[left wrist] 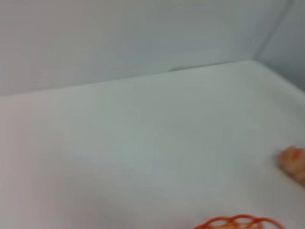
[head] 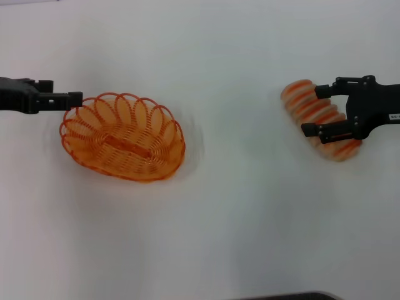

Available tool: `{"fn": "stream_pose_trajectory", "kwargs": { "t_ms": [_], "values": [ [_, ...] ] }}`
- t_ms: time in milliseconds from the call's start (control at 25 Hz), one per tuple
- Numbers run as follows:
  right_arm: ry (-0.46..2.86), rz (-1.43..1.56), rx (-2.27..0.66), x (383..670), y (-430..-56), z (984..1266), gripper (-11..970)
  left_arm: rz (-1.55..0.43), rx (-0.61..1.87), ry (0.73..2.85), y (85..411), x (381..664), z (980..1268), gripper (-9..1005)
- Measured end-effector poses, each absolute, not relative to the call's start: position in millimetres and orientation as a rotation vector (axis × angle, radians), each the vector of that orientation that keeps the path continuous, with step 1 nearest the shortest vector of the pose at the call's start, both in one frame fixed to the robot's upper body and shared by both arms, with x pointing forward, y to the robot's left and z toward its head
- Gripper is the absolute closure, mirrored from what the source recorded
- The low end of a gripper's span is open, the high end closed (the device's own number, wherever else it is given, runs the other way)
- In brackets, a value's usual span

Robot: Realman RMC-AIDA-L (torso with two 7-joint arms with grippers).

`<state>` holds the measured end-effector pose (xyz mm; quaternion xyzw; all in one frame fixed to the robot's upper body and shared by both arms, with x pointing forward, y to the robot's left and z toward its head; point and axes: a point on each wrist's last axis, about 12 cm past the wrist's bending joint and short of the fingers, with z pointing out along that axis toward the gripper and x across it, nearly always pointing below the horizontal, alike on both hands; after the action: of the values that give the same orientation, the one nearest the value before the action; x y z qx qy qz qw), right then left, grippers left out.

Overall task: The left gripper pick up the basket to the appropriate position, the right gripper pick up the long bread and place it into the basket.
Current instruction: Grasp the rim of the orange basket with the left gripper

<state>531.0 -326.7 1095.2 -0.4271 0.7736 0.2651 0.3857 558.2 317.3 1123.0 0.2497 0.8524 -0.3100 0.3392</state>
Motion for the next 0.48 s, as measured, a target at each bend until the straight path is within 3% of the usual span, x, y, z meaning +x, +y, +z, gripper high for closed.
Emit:
{"fn": "stream_pose_trajectory", "kwargs": {
  "t_ms": [480],
  "values": [
    [1.967,0.68,-1.089,530.9,-327.6,1096.7,29,-0.575,0.56,2.561,299.9,589.9,1144.9,111]
  ]
}}
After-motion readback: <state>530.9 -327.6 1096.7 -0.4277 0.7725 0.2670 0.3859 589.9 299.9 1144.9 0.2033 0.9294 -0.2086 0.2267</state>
